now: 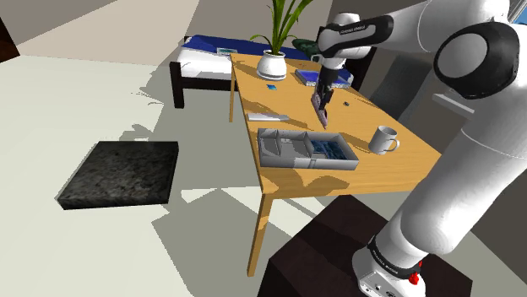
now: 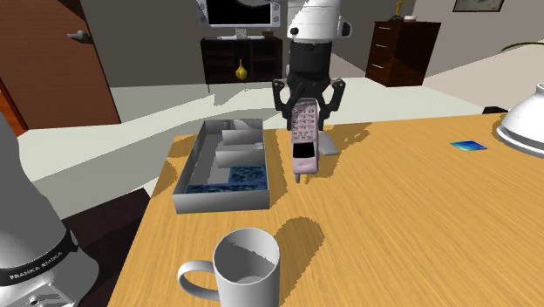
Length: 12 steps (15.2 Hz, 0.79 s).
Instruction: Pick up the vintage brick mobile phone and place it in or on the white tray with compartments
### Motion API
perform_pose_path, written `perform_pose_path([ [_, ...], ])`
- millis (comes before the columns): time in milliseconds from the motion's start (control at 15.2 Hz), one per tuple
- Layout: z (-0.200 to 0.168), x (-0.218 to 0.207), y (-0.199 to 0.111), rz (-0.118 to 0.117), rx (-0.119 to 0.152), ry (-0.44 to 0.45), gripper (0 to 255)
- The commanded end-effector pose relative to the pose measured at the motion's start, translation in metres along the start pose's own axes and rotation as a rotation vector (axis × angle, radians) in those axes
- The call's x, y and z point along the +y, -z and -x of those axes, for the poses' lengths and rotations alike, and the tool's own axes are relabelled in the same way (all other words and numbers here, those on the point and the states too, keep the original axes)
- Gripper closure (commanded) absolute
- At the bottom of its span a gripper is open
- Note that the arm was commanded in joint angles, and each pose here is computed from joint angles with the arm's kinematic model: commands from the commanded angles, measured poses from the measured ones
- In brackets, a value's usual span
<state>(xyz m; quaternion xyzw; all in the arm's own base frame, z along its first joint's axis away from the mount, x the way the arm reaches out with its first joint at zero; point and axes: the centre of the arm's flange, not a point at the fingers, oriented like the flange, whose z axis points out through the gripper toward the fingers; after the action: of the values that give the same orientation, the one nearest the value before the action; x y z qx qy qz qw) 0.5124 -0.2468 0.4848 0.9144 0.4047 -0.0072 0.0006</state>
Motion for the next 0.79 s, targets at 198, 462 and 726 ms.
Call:
perform_pose_path([
  [198, -0.022, -0.064, 0.0, 0.001, 0.0, 0.0, 255],
  [462, -0.038, -0.114, 0.0, 0.001, 0.0, 0.0, 255],
  [726, -0.055, -0.164, -0.001, 0.001, 0.0, 0.0, 255],
])
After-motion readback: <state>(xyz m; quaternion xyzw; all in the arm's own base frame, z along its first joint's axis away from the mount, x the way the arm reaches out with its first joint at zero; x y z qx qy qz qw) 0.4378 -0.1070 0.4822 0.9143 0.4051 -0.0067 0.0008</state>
